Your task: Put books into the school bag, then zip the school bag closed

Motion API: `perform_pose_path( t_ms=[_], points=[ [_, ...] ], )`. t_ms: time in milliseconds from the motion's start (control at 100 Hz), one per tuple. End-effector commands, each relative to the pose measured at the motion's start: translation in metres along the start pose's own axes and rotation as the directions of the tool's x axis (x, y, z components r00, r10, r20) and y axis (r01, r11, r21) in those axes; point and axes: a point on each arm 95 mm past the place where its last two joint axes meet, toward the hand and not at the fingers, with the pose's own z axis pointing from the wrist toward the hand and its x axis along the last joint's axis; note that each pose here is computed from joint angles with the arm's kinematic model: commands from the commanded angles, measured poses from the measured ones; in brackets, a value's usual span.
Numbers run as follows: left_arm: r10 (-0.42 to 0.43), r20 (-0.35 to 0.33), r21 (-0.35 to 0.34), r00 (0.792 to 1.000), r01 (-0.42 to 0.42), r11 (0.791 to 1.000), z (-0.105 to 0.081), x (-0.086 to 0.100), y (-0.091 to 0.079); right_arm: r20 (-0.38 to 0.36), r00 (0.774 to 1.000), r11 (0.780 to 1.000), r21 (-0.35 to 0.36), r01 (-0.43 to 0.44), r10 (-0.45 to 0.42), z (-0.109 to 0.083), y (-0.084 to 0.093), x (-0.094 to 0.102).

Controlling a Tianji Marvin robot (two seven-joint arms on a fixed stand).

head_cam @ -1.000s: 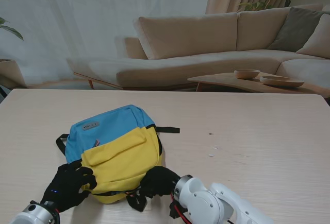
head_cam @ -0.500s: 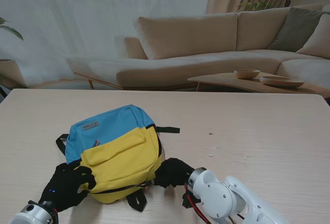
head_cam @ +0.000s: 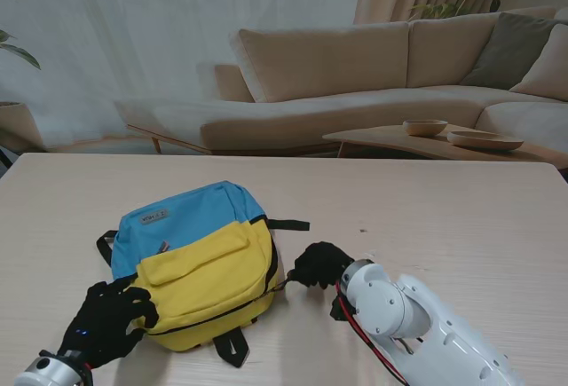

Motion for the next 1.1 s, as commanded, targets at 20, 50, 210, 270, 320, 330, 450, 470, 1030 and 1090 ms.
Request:
perform_pose_path(
  t_ms=[20,50,210,270,320,330,450,470,1030,1090],
  points=[
    [-0.001,0.019,-0.028,1.0,0.002,1.0,-0.005,-0.004,0.006,0.026,1.0,1.0,-0.026,-0.007,0.008,0.007,0.01,-0.004],
    [-0.001,0.021,-0.027,1.0,0.002,1.0,-0.005,-0.004,0.006,0.033,0.999,0.999,-0.034,-0.007,0.008,0.01,0.012,-0.005],
    [0.001,0.027,-0.029,1.0,0.0,1.0,-0.005,-0.005,0.005,0.066,0.998,0.996,-0.092,-0.018,0.024,0.027,0.019,-0.006],
    [0.003,0.031,-0.03,1.0,-0.002,1.0,-0.006,-0.005,0.005,0.074,0.997,0.993,-0.112,-0.021,0.029,0.033,0.022,-0.005],
    [0.003,0.035,-0.031,0.999,-0.002,1.0,-0.006,-0.005,0.005,0.082,0.996,0.992,-0.123,-0.023,0.033,0.037,0.024,-0.005],
    [0.002,0.035,-0.031,0.999,-0.001,1.0,-0.006,-0.005,0.005,0.083,0.996,0.992,-0.125,-0.023,0.034,0.038,0.024,-0.004],
    [-0.004,0.043,-0.032,0.999,0.006,0.999,-0.005,-0.004,0.005,0.09,0.995,0.993,-0.118,-0.028,0.039,0.041,0.027,-0.004],
    [-0.009,0.043,-0.028,0.999,0.01,1.0,-0.005,-0.004,0.004,0.09,0.995,0.993,-0.115,-0.028,0.038,0.041,0.027,-0.004],
    [-0.057,-0.183,-0.094,0.981,0.04,0.995,0.019,0.042,-0.038,0.048,0.995,0.994,-0.061,-0.086,0.089,0.027,0.03,-0.003],
    [-0.064,-0.196,-0.108,0.979,0.043,0.993,0.028,0.045,-0.04,0.045,0.995,0.994,-0.065,-0.086,0.089,0.027,0.031,-0.002]
  ],
)
